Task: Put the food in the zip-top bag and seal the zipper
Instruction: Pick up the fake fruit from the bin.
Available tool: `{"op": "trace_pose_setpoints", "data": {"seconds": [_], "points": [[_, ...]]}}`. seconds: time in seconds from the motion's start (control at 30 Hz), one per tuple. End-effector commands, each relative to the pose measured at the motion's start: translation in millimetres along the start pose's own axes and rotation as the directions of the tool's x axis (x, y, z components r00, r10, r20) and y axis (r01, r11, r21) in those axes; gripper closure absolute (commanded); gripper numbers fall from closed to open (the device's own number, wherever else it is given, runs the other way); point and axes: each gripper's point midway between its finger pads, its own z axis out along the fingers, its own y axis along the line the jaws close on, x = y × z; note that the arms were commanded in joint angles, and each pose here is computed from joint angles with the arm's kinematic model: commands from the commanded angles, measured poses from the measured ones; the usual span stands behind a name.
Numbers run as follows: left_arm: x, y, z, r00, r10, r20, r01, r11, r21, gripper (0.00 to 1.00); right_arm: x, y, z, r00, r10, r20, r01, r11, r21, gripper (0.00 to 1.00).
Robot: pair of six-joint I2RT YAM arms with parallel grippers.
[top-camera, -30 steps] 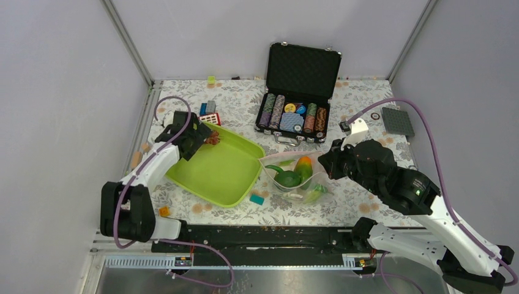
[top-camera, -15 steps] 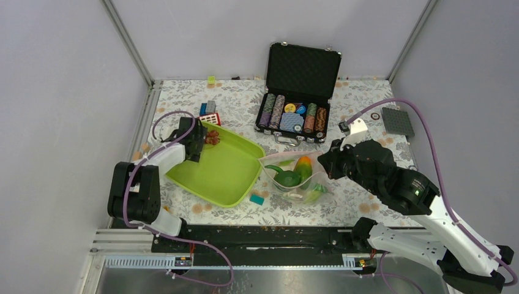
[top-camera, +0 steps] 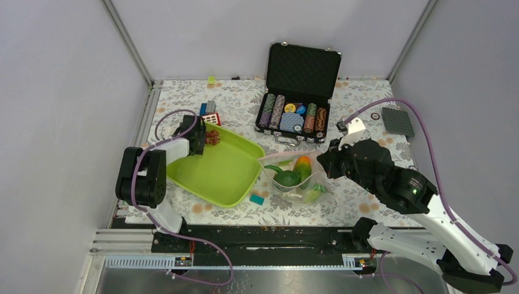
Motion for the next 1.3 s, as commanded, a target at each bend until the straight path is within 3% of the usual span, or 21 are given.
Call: {"op": "trace_pose_setpoints", "data": {"seconds": [0.0,0.3,0.5,0.83,1.27], "points": [[1.7,-2.6,8.3,0.998,-0.060,-0.003,0.060,0.998,0.001,0.37,-17.4,-1.7,0.6,0.997,0.007,0.078,-0.008,1.000,0.012,0.98],[7.5,-9.4,10.2,0.998,-0.055,-0.032,0.055,0.998,0.020,0.65,-18.1,-1.9,-1.6,0.996,0.016,0.086,-0.017,1.000,0.008,0.99],[10.5,-11.5,8.2,0.998,-0.047,-0.052,0.048,0.998,0.030,1.00,-19.9,-3.4,-5.4,0.994,0.025,0.105,-0.025,1.000,0.005,1.00],[0.0,-16.9,-24.3,0.999,-0.003,-0.050,0.009,0.994,0.112,1.00,-19.5,-1.0,-7.0,0.994,0.038,0.103,-0.037,0.999,-0.010,1.00],[-21.4,-39.0,-129.8,0.991,0.135,0.004,-0.125,0.908,0.401,1.00,-14.3,5.3,-3.9,0.996,0.067,0.053,-0.066,0.998,-0.022,1.00]]}}
